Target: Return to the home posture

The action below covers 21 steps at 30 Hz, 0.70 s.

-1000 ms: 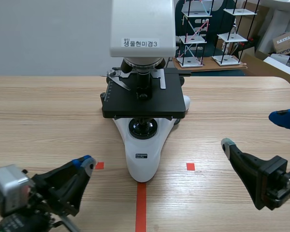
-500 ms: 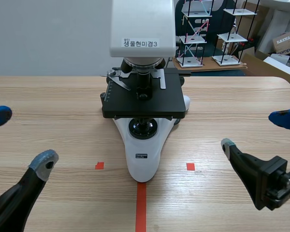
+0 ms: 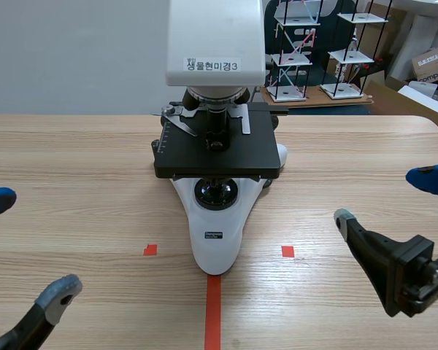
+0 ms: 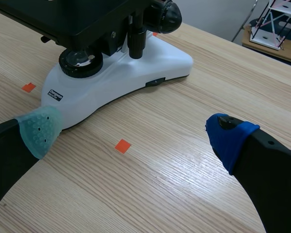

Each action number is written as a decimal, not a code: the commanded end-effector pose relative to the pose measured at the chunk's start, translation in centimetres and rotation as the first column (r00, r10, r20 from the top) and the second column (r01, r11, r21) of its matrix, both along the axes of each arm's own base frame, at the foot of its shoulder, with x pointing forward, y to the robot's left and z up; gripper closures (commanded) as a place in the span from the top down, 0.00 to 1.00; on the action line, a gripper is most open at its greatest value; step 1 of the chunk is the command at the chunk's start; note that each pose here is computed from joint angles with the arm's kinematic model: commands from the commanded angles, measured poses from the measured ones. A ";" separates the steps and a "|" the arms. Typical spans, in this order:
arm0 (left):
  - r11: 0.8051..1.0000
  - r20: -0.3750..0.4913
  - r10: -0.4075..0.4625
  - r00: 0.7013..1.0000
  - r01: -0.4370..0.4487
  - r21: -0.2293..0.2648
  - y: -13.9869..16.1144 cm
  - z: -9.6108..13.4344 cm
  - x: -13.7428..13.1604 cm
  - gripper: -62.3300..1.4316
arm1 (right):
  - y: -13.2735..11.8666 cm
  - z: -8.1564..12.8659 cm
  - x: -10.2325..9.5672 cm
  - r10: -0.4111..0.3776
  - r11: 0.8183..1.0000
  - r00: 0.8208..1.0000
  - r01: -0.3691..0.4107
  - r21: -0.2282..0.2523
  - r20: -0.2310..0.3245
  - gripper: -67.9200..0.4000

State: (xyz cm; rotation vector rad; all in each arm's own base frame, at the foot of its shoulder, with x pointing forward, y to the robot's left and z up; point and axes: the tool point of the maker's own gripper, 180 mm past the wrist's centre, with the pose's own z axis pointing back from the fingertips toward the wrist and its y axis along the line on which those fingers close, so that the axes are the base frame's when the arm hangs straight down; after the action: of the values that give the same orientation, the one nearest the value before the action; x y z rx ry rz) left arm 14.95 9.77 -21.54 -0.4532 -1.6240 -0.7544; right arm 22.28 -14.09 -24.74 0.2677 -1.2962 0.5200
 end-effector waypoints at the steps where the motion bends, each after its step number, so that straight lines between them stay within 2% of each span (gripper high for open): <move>1: 0.999 0.017 -0.001 1.000 0.001 -0.032 -0.3 1.0 -0.3 0.92 | -0.1 0.8 0.2 0.000 1.000 1.000 0.000 0.003 0.025 0.97; 8: 0.999 0.026 0.022 0.999 -0.022 -0.027 0.3 1.5 0.0 0.94 | -0.1 0.8 0.2 0.000 1.000 1.000 0.000 0.002 0.024 0.97; 21: 0.992 0.088 0.103 0.991 -0.109 0.067 2.8 1.9 1.4 0.94 | -0.1 0.7 0.2 0.000 1.000 1.000 0.000 -0.002 0.021 0.97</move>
State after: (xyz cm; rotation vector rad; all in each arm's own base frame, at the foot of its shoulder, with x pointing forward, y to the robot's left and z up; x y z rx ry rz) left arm 16.20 12.63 -20.72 -0.2864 -1.6390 -0.7652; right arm 22.26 -14.12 -24.88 0.2654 -1.2884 0.5206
